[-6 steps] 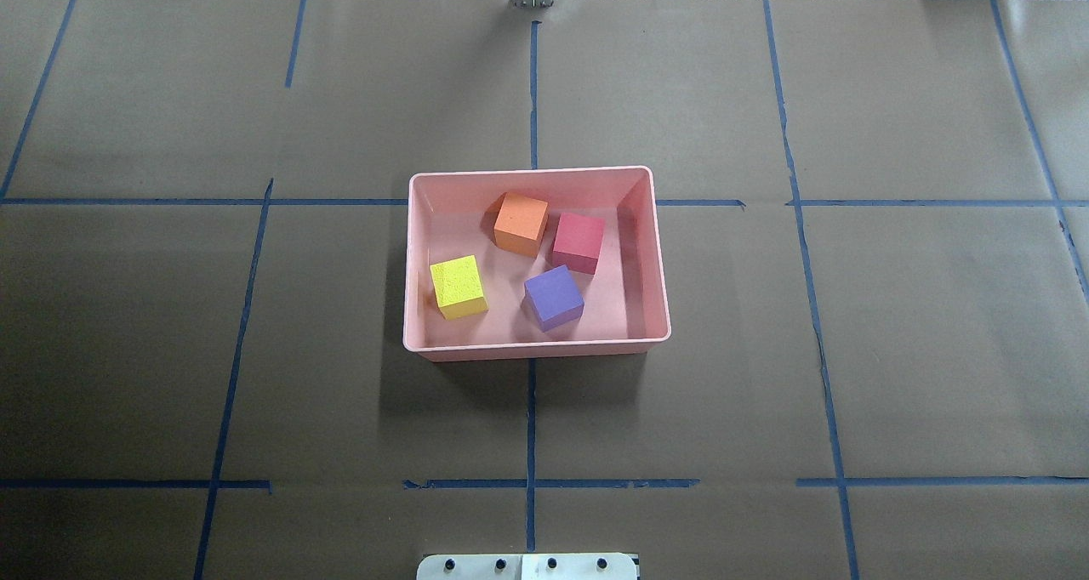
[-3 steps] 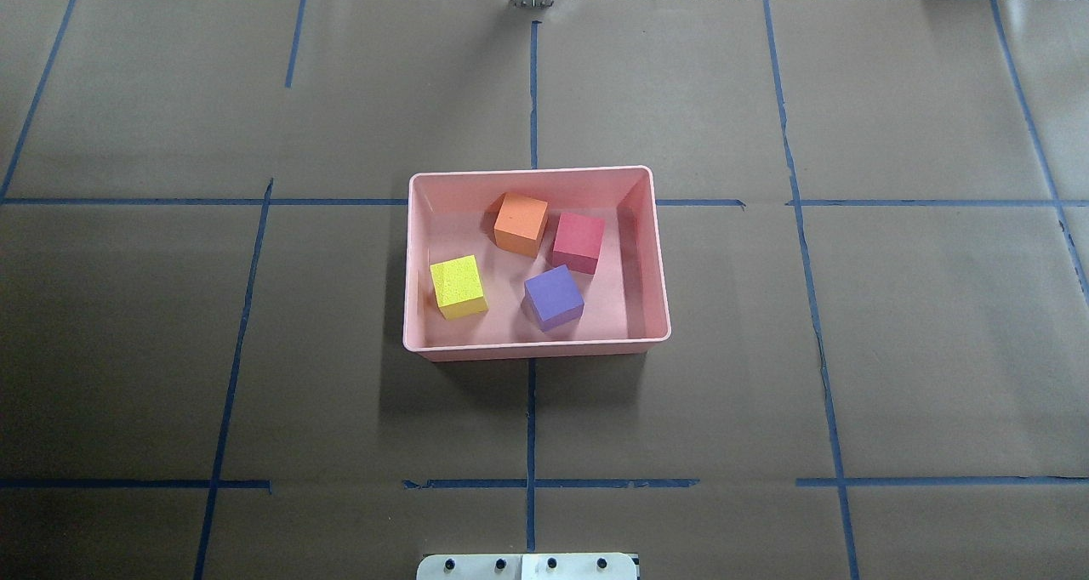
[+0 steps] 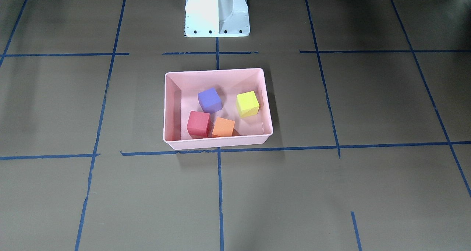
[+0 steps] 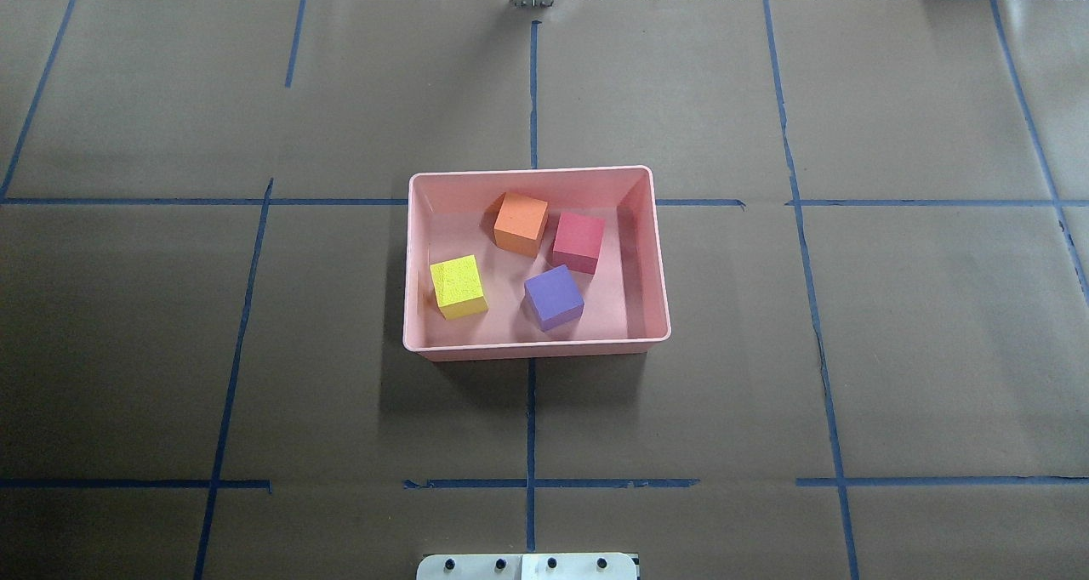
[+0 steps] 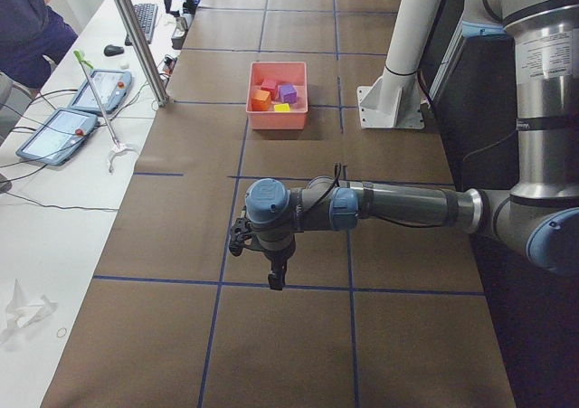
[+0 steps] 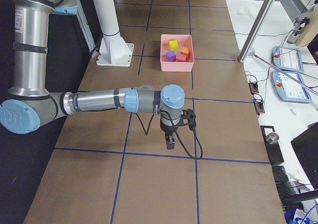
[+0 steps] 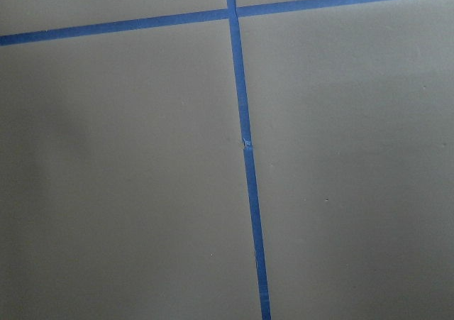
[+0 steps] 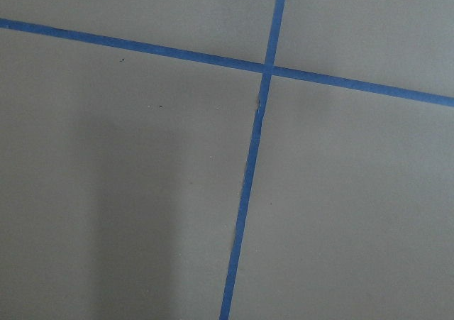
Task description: Place blocks into pink bin with both arms
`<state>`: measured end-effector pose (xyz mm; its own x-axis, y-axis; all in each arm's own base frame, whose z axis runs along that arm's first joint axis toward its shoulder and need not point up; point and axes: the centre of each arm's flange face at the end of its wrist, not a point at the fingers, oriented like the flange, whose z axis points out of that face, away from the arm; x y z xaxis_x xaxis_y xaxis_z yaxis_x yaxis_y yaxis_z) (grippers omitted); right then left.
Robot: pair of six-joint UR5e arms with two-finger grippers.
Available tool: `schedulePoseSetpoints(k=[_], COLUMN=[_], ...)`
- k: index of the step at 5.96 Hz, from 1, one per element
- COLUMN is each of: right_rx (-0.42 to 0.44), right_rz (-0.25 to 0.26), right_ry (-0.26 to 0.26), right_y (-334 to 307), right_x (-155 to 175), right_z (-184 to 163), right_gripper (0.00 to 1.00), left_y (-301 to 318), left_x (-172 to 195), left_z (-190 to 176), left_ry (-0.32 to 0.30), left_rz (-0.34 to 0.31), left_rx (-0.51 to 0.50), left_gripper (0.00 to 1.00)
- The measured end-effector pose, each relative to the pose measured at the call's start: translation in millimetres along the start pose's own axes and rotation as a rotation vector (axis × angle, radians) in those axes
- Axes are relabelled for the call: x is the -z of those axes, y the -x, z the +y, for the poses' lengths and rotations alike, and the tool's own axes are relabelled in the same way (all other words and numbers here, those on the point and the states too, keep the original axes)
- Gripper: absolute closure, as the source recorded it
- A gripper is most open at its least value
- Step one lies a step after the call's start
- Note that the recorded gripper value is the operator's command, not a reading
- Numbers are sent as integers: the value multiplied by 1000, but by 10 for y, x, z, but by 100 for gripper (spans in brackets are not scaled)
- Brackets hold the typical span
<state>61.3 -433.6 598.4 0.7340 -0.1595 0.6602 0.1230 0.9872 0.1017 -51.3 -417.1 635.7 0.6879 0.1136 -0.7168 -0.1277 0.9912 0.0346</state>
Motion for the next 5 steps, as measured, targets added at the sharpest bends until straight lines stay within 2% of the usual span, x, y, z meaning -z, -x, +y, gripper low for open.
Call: schedulePoseSetpoints(k=[5], right_rx=[3], right_rz=[0], right_ry=[-3], right_y=[13], right_x=[14], right_z=[-6], right_gripper=[0], left_y=[41], left_x=[-53], left_z=[66], left_ry=[11], left_rz=[4], left_rx=[12], left_gripper=[0])
